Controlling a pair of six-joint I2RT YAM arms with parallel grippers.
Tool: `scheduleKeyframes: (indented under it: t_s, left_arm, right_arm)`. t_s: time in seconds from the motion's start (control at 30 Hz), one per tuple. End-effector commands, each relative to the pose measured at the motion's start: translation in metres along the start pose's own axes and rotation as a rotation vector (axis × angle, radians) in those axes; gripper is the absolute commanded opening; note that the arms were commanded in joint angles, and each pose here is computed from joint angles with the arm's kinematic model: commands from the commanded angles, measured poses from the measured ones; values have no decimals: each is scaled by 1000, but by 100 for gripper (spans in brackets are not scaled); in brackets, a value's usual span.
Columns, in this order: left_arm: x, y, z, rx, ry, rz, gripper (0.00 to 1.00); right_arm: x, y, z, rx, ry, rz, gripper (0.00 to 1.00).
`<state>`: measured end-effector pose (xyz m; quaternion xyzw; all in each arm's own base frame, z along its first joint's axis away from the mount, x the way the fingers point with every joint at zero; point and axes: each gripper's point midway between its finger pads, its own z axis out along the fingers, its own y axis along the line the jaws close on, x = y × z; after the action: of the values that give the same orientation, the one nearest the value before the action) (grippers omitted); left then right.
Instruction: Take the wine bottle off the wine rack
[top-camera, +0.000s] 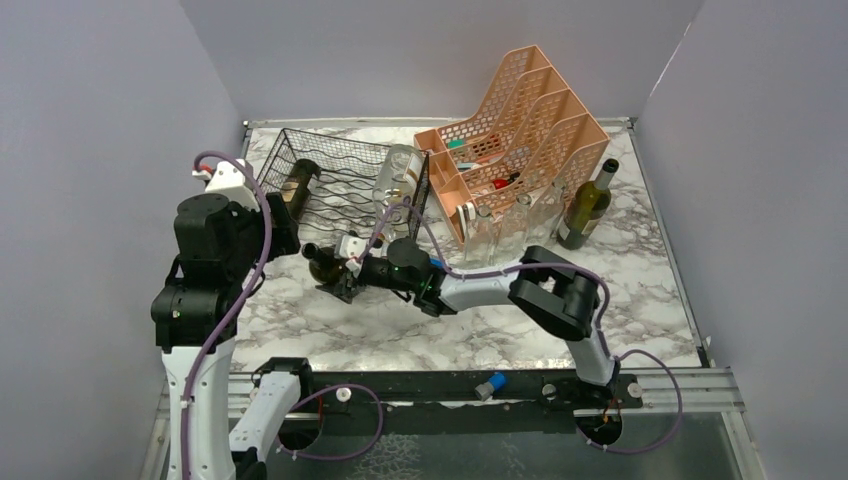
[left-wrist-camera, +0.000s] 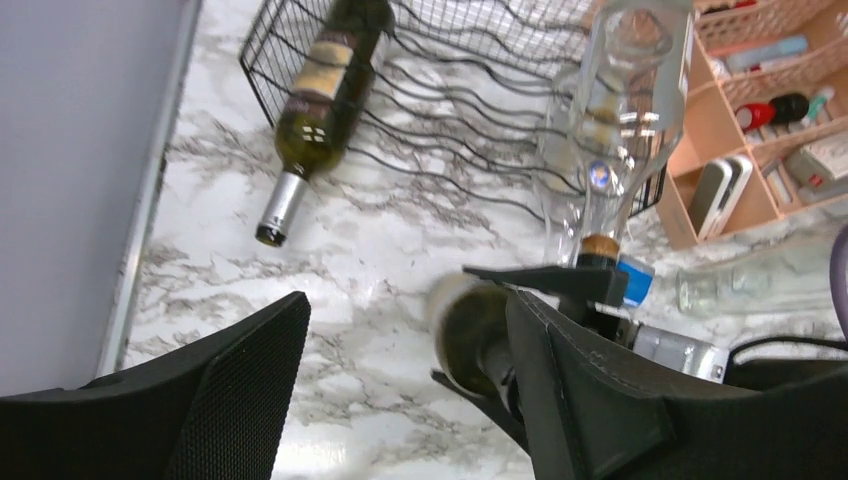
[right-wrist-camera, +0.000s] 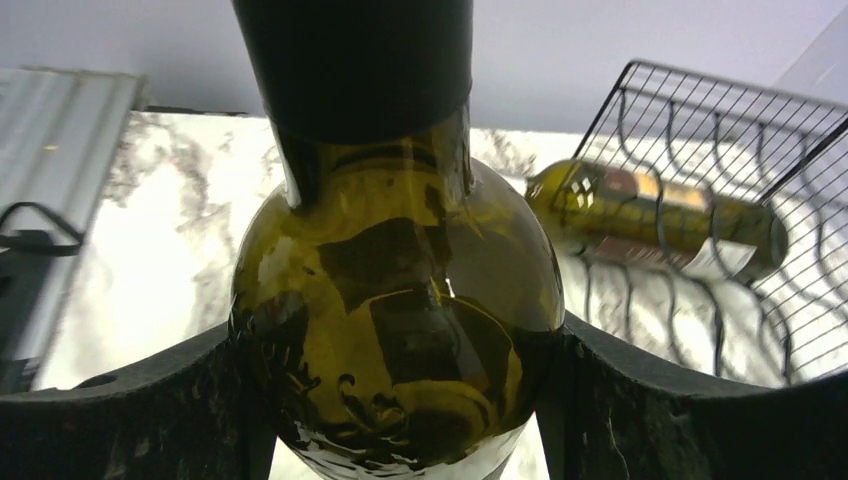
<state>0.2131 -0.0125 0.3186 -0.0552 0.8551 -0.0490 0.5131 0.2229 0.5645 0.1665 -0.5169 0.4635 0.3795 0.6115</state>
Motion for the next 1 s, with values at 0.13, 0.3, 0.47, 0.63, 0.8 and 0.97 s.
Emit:
scheduleKeyframes:
  t_s: [0.13, 0.3, 0.47, 0.63, 0.8, 0.97]
  left_arm:
    - [-48, 18, -27, -119, -204, -23, 78]
    - [-29, 21, -20, -120, -215, -59, 81]
    - [-7, 24, -1, -127, -156, -47, 81]
    - [-3, 22, 9, -113, -156, -51, 81]
    - [3, 18, 21, -90, -144, -63, 81]
    - [10, 7, 32, -32, -119, -96, 81]
  right_arm:
    - [-89, 1, -46, 3, -73, 231, 59]
    - [-126, -5, -78, 32, -69, 278, 59]
    - [-155, -4, -111, 34, -1, 335, 59]
    - [-163, -11, -158, 121, 119, 372, 59]
    - [-137, -20, -218, 299, 290, 434, 60]
    - [-106, -22, -277, 481, 417, 515, 59]
